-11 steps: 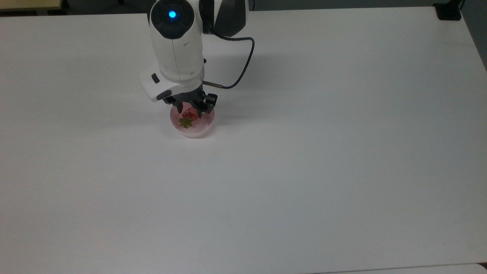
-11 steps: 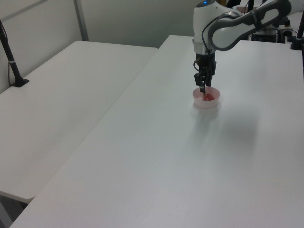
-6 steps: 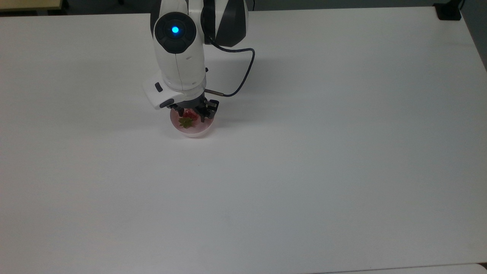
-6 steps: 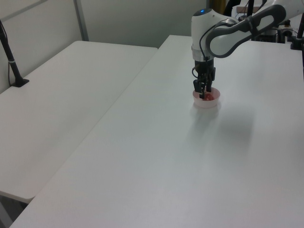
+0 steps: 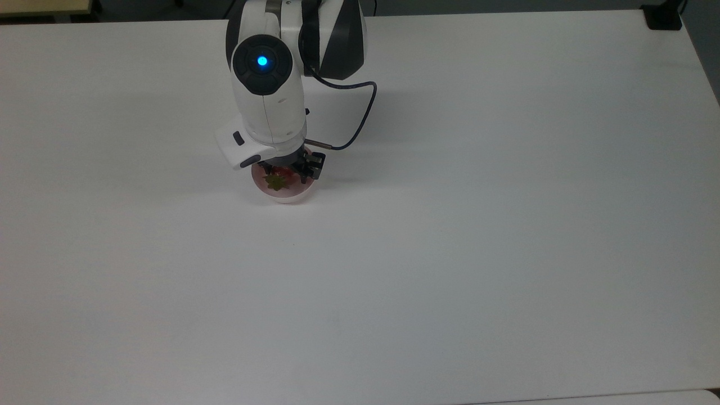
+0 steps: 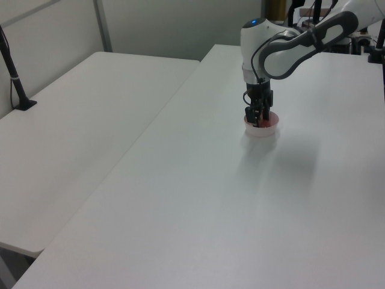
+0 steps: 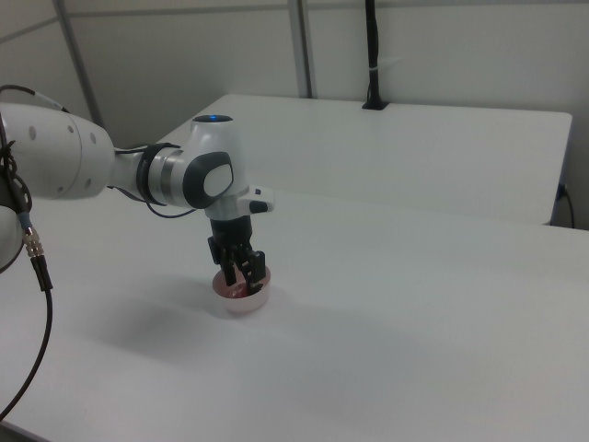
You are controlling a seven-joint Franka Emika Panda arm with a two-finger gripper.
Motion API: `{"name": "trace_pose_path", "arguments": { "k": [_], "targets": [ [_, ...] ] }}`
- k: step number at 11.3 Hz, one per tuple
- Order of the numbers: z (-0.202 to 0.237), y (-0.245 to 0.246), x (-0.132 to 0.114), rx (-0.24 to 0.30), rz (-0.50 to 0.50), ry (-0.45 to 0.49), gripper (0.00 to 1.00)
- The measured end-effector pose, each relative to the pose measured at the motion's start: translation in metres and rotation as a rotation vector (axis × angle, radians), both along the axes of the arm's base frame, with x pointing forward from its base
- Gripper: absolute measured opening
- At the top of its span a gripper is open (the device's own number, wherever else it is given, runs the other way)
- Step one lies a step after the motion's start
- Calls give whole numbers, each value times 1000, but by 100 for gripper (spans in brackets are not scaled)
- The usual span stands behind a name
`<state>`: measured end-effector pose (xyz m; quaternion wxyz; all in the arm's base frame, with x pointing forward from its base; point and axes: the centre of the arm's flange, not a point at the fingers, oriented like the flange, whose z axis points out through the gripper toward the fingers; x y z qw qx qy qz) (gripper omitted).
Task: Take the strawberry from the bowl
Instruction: 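Lower the gripper into the bowl and close on the strawberry, then lift the strawberry out of the bowl and carry it aside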
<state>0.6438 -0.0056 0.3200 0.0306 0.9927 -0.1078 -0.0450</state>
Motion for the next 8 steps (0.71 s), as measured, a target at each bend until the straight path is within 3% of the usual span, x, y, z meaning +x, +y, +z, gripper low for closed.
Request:
{"name": "trace_pose_path", "arguments": {
  "k": [3, 6, 8],
  "targets": [
    [-2, 3, 0, 2, 5, 1, 62],
    [-2, 6, 1, -3, 16, 0, 46],
    [0, 8, 2, -2, 18, -4, 44]
  ]
}}
